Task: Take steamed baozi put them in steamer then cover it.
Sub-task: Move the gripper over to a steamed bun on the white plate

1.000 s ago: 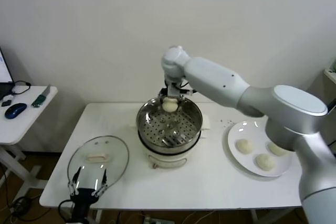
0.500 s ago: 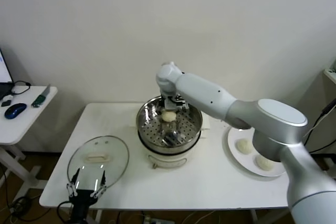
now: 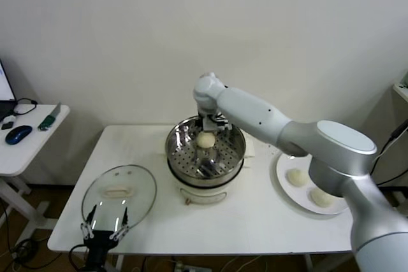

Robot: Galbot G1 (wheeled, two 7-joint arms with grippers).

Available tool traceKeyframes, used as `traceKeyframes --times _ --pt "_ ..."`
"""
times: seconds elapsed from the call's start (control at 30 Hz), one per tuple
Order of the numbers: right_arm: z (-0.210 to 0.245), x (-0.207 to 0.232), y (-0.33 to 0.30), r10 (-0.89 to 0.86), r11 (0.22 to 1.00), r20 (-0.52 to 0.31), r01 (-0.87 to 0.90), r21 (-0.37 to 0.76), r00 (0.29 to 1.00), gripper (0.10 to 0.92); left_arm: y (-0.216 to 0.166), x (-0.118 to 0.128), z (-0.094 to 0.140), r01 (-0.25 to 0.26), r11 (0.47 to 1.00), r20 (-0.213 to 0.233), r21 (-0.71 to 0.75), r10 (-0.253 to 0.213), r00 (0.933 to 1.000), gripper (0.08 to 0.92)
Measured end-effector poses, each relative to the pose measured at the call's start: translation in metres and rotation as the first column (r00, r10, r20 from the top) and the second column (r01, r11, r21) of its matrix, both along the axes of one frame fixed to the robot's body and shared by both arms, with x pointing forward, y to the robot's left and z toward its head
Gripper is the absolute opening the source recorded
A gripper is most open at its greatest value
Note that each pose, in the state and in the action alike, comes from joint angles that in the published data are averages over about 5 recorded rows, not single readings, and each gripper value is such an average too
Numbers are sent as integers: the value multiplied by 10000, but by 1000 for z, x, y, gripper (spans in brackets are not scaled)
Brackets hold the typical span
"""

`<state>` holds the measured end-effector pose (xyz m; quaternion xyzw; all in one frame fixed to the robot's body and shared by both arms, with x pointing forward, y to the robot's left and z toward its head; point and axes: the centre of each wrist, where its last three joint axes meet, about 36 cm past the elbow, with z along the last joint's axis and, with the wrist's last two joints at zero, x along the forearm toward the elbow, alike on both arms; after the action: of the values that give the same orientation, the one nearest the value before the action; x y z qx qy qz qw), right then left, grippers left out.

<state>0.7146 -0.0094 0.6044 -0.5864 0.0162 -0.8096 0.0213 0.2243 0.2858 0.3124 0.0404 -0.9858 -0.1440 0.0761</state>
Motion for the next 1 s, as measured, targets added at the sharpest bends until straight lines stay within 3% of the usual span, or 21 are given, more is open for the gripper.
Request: traceKeyframes --times 0.3,0.5,0.73,1.0 --pt "36 4 -38 -966 9889 -264 989 1105 9950 823 -1 0 0 33 10000 0 -11 -33 10000 823" --pt "55 4 -107 -3353 9077 -1016 3500 2314 9366 823 -3 1 3 104 9999 69 -40 -104 9999 823" --pt "54 -5 -204 -6712 6347 -2463 7137 2961 6991 823 -6 5 8 202 9998 194 -93 -201 9996 823" --pt "13 -25 -304 -8551 2859 -3749 9289 2353 3581 823 -6 5 7 305 9995 129 -71 -304 9995 823"
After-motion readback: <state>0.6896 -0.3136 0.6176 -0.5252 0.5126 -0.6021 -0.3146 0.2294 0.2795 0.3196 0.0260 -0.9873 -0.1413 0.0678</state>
